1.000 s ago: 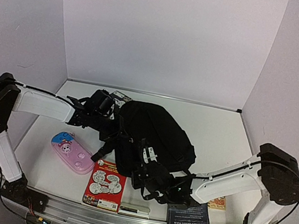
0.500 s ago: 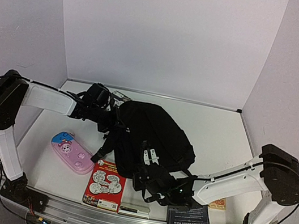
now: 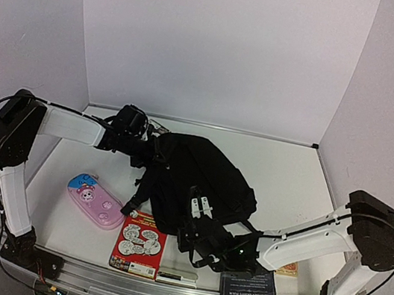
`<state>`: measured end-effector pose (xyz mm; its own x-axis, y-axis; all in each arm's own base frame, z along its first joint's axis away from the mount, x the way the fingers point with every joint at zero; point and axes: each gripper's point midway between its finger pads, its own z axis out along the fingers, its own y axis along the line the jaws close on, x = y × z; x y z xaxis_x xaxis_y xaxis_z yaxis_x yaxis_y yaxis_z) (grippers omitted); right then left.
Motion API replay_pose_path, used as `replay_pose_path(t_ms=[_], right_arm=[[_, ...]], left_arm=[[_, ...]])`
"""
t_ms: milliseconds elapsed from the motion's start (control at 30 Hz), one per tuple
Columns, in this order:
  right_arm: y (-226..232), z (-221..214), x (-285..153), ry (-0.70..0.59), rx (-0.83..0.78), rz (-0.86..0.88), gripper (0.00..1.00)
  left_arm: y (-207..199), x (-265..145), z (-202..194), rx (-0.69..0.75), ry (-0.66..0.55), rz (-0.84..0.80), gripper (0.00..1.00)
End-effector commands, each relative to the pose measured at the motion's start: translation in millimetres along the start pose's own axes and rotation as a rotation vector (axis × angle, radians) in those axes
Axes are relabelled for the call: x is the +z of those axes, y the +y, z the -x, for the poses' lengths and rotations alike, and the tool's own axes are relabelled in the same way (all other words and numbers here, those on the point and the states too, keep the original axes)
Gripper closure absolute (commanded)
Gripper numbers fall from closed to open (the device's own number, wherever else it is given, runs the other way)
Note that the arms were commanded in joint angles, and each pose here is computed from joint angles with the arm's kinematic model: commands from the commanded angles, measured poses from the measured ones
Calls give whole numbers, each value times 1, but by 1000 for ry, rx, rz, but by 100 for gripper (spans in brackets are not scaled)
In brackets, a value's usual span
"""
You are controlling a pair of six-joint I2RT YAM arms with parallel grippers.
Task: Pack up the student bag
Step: Zip the student bag at the center of the board.
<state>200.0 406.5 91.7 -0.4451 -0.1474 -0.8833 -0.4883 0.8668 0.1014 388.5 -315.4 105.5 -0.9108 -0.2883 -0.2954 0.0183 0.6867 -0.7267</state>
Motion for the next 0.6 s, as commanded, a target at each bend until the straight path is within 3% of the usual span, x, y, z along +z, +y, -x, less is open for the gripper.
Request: replay_pose_path(t_ms=[0,100,200,433,533,567], right_arm=[[12,33,-27,-28,16,56,62],[11,72,-48,-94,66,68,28],[0,101,-63,-139,101,27,11],[-32,125,-57,-108,141,-4,4],[-57,128,-48,-81,209,6,3],[-62,128,-45,-65,232,23,3]], left_arm=[[-58,-41,39,102,-101,-144,69],[-73,-64,39,124,-121,-171,38],[-64,-78,47,142,-167,-95,21],[-25,-65,69,65,-120,-24,15],[-5,-50,78,35,-121,6,19],[3,-46,82,17,-119,13,26]])
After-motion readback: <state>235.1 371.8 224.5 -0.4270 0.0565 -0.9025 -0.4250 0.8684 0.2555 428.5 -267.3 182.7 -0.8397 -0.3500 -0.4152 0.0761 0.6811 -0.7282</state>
